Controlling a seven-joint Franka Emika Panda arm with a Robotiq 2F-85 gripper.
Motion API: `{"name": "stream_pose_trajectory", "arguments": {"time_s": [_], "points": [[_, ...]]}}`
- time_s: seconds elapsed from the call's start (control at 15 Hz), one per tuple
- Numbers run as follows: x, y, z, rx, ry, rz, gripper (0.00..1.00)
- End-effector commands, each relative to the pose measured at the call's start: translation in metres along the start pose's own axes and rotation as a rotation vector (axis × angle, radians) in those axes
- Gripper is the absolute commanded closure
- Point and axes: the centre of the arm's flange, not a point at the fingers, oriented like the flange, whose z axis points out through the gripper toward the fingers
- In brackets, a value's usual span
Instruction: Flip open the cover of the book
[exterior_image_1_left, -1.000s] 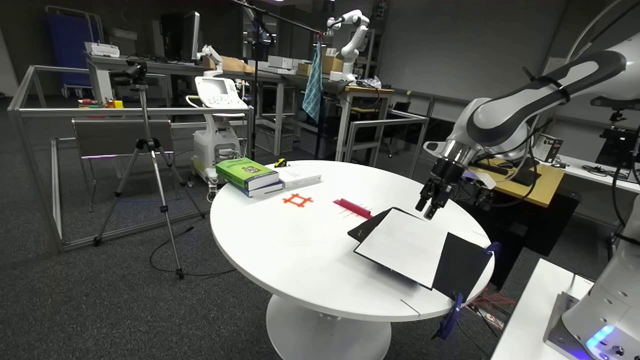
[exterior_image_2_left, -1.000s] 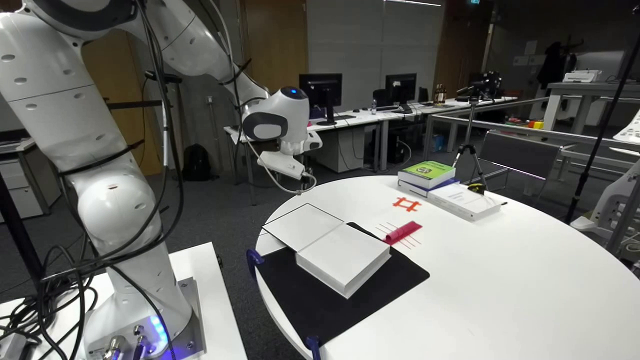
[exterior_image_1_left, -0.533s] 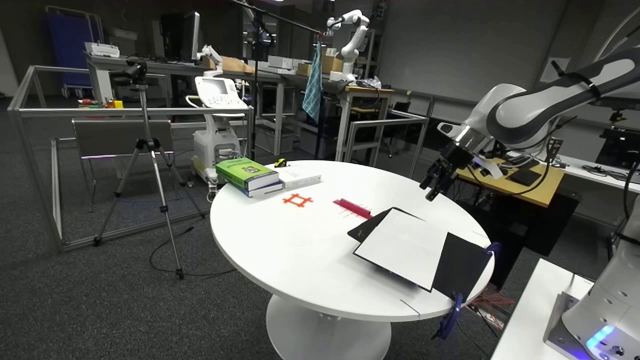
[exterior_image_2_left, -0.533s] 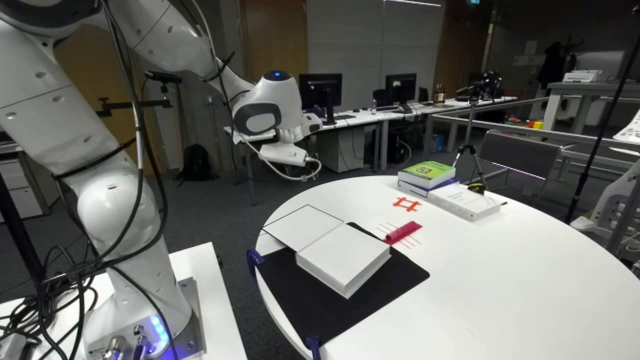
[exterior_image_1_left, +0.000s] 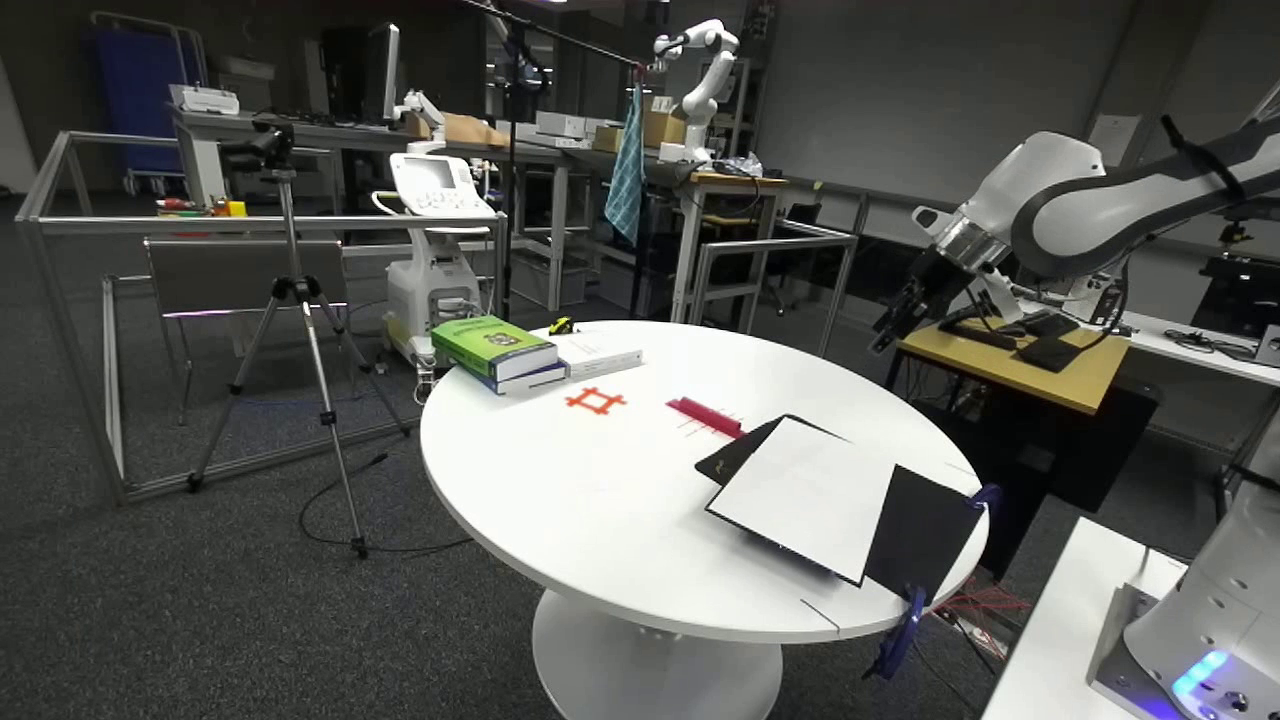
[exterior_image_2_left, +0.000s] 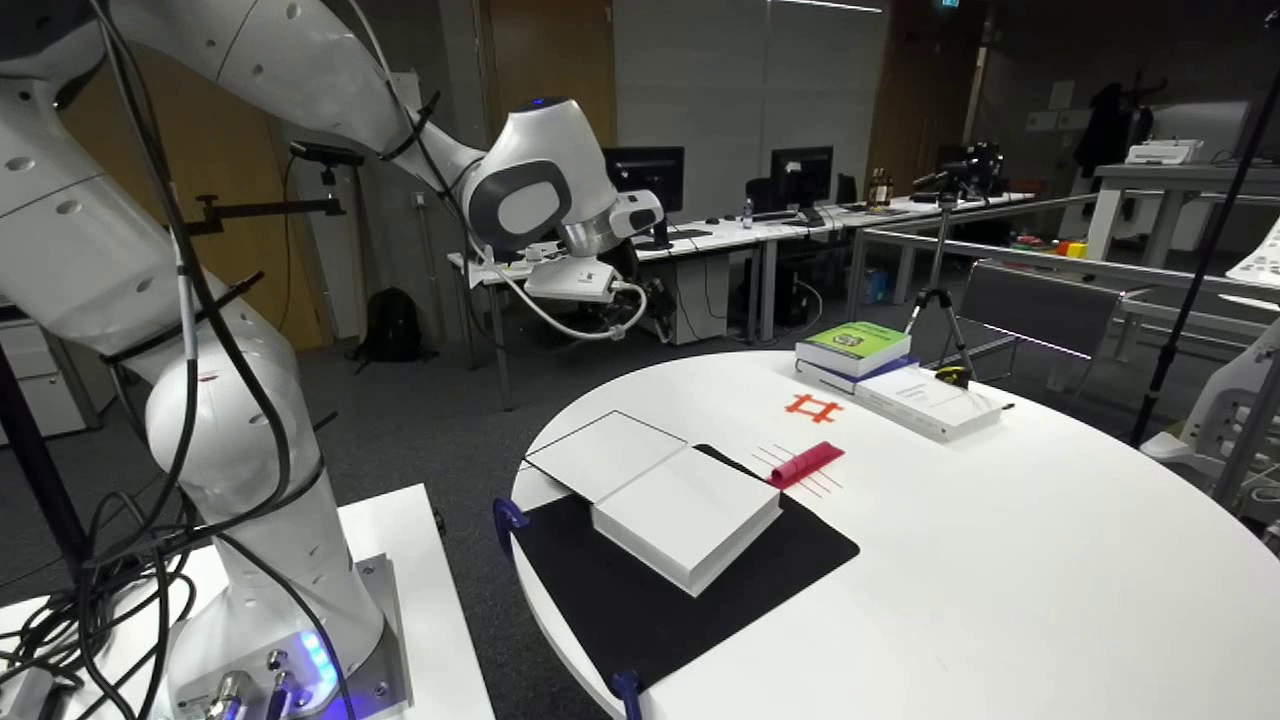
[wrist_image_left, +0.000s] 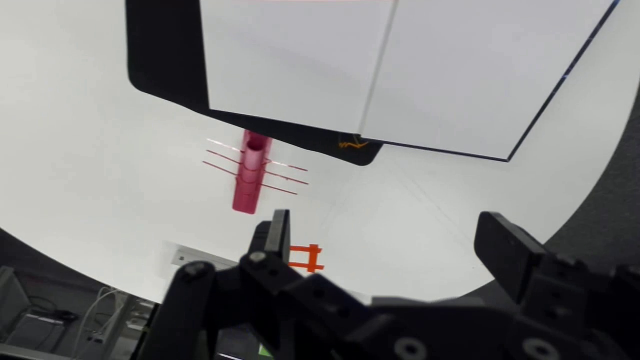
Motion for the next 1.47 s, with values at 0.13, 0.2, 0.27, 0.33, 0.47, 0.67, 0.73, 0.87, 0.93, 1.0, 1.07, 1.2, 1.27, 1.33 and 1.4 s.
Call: {"name": "stream_pose_trajectory", "arguments": {"time_s": [0.13,0.2,0.27,0.33,0.47,0.67,0.73,0.87,0.93,1.0,1.07,1.2,1.27,1.33,1.4], "points": [[-0.005,0.015,-0.004,-0.048,-0.014,0.017,0.00],[-0.005,0.015,-0.004,-0.048,-0.015,0.018,0.00],[-0.005,0.015,-0.004,-0.048,-0.015,0.018,0.00],[-0.009,0.014,0.002,-0.046,-0.040,0.013,0.00],[-0.016,0.010,0.016,-0.042,-0.090,0.010,0.00],[-0.035,0.006,0.038,-0.062,-0.167,0.026,0.00],[-0.041,0.003,0.044,-0.056,-0.193,0.029,0.00],[-0.051,-0.004,0.050,0.028,-0.252,0.087,0.00],[-0.056,-0.007,0.053,0.056,-0.290,0.106,0.00],[-0.061,-0.010,0.055,0.083,-0.324,0.125,0.00],[-0.064,-0.013,0.057,0.102,-0.359,0.142,0.00],[-0.071,-0.017,0.061,0.109,-0.439,0.152,0.00],[-0.070,-0.016,0.062,0.118,-0.469,0.167,0.00],[-0.072,-0.016,0.064,0.104,-0.429,0.133,0.00],[-0.075,-0.016,0.065,0.109,-0.448,0.140,0.00]]}}
